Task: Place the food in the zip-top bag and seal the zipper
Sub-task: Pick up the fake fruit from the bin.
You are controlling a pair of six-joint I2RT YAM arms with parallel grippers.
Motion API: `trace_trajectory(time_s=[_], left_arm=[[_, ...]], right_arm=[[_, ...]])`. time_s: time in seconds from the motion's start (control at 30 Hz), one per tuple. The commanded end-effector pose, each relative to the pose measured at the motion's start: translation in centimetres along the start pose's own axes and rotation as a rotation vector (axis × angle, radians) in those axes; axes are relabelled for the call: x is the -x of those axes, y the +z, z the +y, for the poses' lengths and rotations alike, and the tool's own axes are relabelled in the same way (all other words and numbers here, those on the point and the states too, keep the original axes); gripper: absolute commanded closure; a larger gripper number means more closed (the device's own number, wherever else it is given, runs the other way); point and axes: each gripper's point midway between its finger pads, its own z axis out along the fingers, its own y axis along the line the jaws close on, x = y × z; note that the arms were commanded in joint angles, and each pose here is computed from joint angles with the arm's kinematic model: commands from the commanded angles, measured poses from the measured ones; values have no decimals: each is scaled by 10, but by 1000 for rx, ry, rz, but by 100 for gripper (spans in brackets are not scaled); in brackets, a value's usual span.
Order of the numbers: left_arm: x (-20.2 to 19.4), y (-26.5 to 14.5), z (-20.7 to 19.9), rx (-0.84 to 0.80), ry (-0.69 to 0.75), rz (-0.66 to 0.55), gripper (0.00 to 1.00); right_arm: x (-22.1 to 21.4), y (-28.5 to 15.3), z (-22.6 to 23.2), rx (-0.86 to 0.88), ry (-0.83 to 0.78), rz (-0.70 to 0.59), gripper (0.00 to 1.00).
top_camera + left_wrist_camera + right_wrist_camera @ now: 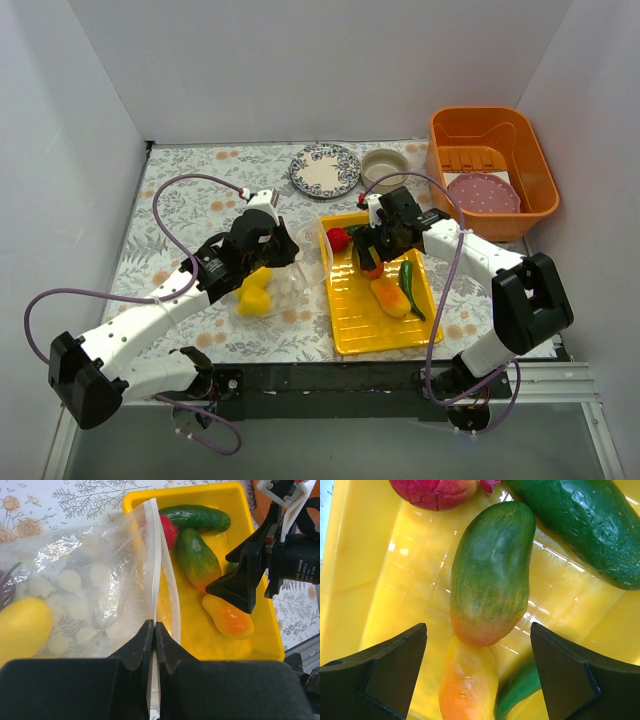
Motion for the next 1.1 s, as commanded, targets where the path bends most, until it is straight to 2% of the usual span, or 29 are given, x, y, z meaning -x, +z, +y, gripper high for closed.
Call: trace_trajectory(time_s=[0.0,0.17,0.6,0.83,1.07], left_arm=[[20,-4,-14,-40,16,-40,100],[22,-8,-11,-30,19,-52,100],[18,-9,-8,-24,14,-49,100],[20,-11,-5,-13,15,-57,100],[17,-12,-4,-15,15,-50,100]], right_arm=[[18,5,-4,-25,33,-48,9],[15,16,1,11,38,-7,14],[13,32,-3,11,31,15,14],[5,32,0,30,38,35,39],[12,12,9,51,59,-13,43]])
